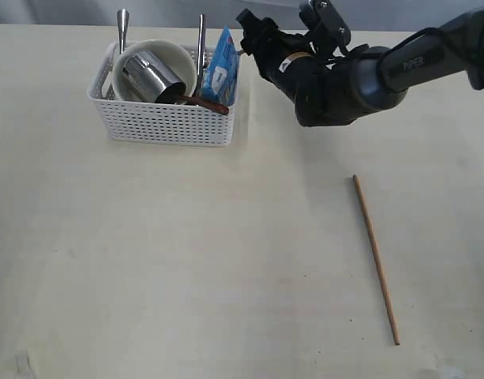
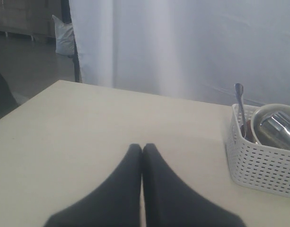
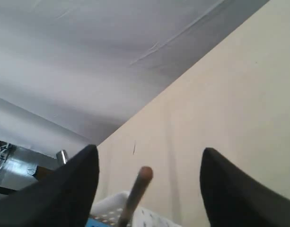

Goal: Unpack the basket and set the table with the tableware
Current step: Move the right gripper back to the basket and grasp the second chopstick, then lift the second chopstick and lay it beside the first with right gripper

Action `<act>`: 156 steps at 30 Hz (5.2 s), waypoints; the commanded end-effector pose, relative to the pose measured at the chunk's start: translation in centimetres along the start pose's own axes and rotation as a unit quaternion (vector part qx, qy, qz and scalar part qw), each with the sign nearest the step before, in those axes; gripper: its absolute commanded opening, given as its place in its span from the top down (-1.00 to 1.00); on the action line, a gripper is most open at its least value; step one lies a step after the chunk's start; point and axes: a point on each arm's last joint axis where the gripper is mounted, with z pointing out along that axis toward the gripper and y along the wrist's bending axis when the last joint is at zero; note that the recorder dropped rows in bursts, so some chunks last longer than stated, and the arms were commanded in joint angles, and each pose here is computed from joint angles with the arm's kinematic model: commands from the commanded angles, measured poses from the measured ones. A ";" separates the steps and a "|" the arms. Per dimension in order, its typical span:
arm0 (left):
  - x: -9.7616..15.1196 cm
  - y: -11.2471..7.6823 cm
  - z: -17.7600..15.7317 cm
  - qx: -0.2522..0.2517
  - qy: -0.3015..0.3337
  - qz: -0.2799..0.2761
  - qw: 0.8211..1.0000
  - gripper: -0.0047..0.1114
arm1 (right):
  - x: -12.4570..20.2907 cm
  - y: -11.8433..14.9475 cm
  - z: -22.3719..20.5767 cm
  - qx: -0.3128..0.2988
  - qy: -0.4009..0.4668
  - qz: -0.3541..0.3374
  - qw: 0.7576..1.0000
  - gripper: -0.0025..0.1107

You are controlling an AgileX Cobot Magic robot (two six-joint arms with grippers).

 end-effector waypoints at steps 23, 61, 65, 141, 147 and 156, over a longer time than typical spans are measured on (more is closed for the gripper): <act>0.1 0.0 0.0 -0.002 -0.001 -0.001 1.000 0.92 | 0.1 1.0 0.4 -0.026 0.020 -0.025 0.999 0.96; 0.1 0.0 0.0 -0.002 -0.001 -0.001 1.000 0.92 | -12.8 13.1 -10.3 -0.072 -0.069 -0.341 0.935 0.96; 0.1 0.0 0.0 -0.002 -0.001 -0.001 1.000 0.92 | -13.7 14.4 -13.0 -0.074 -0.033 -0.390 0.917 0.96; 0.1 0.0 0.0 -0.002 -0.001 -0.001 1.000 0.92 | -6.4 -8.2 -14.3 0.272 0.416 -0.277 0.822 0.96; 0.1 0.0 0.0 -0.002 -0.001 -0.001 1.000 0.92 | -6.4 -8.3 -14.0 0.264 0.413 -0.290 0.822 0.96; 0.1 0.0 0.0 -0.002 -0.001 -0.001 1.000 0.92 | -5.3 -9.5 -13.6 0.277 0.436 -0.266 0.814 0.96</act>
